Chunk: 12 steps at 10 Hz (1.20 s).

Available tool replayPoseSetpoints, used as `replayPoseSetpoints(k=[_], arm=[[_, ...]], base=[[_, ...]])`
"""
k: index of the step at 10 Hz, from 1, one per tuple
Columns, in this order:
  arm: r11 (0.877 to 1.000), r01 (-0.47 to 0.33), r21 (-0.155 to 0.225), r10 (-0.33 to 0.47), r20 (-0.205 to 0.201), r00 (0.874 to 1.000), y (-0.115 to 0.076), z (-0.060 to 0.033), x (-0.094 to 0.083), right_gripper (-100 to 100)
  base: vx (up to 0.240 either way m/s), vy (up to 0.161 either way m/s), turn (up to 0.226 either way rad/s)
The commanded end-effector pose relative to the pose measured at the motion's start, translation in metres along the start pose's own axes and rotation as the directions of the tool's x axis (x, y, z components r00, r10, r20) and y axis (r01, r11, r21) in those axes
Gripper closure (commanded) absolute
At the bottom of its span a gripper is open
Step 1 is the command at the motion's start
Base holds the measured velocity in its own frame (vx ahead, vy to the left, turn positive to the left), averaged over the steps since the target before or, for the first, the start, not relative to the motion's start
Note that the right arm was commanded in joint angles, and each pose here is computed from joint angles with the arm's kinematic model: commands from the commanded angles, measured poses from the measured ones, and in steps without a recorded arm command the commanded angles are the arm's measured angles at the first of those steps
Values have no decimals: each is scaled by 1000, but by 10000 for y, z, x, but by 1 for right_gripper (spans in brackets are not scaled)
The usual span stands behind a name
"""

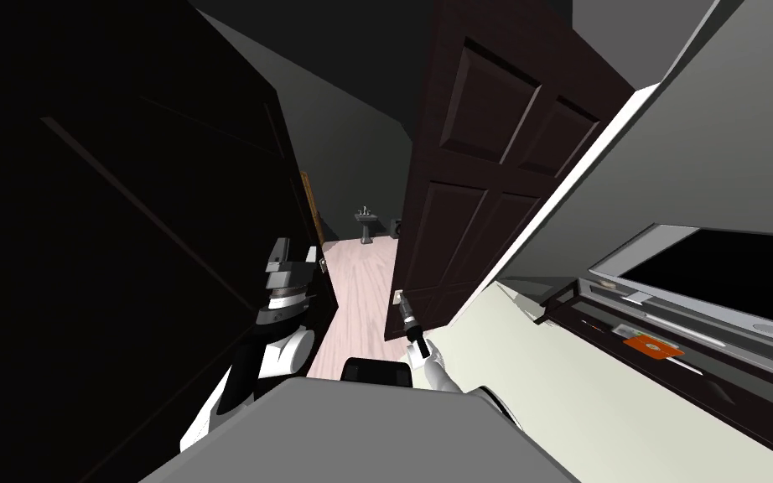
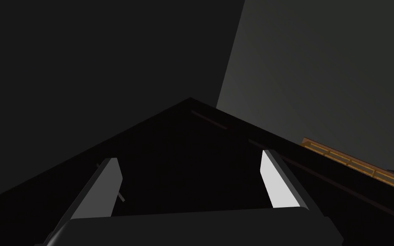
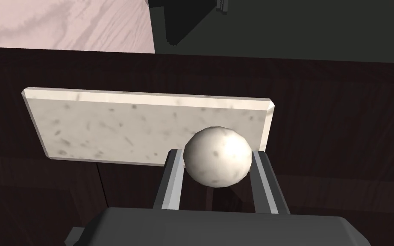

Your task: Push the door open

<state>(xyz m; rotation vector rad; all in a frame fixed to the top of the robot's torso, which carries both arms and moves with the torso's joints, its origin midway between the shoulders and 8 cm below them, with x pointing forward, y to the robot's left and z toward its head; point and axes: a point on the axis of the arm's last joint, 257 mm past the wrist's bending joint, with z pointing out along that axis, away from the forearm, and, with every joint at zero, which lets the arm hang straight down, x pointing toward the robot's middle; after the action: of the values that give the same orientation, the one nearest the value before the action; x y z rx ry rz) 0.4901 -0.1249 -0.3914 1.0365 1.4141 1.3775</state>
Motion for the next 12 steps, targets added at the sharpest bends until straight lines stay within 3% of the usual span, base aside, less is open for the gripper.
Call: replayPoseSetpoints(k=[1, 4, 5, 7, 9, 10, 12], arm=[[1000, -1, 2, 1, 0, 1000, -9, -8, -1, 100], [1000, -1, 2, 1, 0, 1000, -9, -8, -1, 100], [1000, 16, 9, -16, 22, 1000, -33, -32, -147, 100], [1000, 22, -1, -22, 32, 999, 6, -17, -210, 100], [999, 40, 11, -41, 69, 997, -32, -59, -421, 100], [1000, 29, 13, -29, 53, 998, -39, -75, -334, -100], [1000, 25, 12, -25, 52, 998, -37, -71, -326, -100]], base=[[-19, -11, 7], [-6, -2, -2], [106, 33, -28], [140, 46, -29], [183, 58, -85], [-19, 15, -50], [-176, 3, -5]])
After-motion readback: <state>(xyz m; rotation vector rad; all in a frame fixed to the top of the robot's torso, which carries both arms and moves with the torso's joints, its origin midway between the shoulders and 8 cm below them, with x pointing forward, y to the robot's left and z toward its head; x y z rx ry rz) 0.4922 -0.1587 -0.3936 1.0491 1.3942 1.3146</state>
